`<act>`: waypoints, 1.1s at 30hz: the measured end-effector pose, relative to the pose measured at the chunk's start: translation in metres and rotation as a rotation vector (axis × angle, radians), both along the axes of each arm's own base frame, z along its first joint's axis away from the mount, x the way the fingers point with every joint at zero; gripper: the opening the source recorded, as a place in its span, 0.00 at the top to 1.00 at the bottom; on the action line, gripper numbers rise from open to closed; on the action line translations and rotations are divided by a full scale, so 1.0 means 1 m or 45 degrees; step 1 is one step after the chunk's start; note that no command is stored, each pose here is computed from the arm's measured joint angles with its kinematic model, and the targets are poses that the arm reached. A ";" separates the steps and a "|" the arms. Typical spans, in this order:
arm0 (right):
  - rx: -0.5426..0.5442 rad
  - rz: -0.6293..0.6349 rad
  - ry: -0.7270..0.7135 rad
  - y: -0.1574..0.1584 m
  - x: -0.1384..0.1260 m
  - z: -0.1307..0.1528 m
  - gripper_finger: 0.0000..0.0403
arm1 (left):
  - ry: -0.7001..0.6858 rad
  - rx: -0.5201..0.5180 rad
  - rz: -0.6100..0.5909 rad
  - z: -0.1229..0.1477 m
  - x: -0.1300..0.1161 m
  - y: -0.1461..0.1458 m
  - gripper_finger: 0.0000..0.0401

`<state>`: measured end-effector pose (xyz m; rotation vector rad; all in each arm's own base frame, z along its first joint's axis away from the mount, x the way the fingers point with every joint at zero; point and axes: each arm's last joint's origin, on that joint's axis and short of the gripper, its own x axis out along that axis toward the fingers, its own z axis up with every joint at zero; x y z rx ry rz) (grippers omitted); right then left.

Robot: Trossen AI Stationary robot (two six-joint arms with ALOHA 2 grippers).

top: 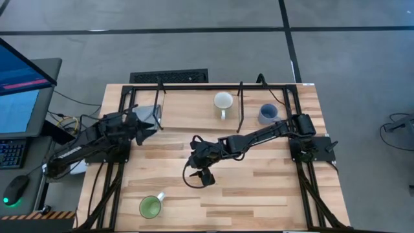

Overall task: Stack small to large cups/mugs on shelf
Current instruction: Put the green mug on the shelf

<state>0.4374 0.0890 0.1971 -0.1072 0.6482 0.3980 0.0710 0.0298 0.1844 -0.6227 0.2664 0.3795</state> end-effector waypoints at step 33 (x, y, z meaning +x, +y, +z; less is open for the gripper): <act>-0.057 -0.060 -0.217 0.007 -0.011 0.048 0.41 | -0.386 0.212 -0.985 0.042 0.027 -0.058 0.37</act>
